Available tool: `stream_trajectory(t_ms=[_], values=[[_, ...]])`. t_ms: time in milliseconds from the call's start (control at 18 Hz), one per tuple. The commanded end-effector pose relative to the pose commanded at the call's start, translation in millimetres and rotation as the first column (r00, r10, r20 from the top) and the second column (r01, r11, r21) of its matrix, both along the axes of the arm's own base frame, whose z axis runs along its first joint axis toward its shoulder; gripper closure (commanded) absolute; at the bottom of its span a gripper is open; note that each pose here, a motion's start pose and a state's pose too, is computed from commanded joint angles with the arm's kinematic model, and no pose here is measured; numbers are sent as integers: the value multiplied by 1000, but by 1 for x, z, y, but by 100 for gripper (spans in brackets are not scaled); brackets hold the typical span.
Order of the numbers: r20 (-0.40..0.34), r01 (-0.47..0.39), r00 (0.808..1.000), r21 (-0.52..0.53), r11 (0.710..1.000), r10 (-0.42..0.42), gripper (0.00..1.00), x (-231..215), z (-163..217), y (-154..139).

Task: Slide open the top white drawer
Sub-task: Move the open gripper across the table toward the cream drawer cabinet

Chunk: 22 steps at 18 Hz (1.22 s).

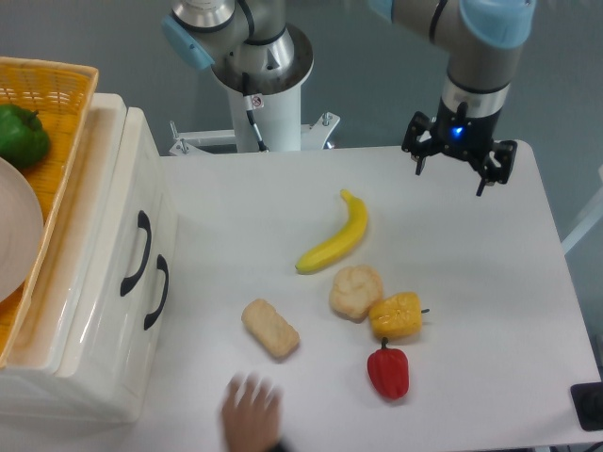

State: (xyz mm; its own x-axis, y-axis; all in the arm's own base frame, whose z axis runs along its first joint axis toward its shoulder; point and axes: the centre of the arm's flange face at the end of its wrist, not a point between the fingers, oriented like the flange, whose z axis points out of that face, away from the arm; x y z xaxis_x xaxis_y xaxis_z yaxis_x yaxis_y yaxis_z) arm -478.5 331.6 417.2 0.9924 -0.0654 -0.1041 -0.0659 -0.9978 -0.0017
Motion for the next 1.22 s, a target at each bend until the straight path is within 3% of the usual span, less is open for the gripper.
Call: stream_trajectory(t_ms=[278, 556, 889, 1222], values=[[3, 2, 1000, 0, 1000, -2, 0, 6, 1, 4], [23, -86, 996, 13, 996, 85, 0, 15, -8, 13], [55, -100, 994, 45, 994, 98, 0, 27, -15, 14], [66, -133, 989, 41, 990, 130, 0, 58, -16, 47]])
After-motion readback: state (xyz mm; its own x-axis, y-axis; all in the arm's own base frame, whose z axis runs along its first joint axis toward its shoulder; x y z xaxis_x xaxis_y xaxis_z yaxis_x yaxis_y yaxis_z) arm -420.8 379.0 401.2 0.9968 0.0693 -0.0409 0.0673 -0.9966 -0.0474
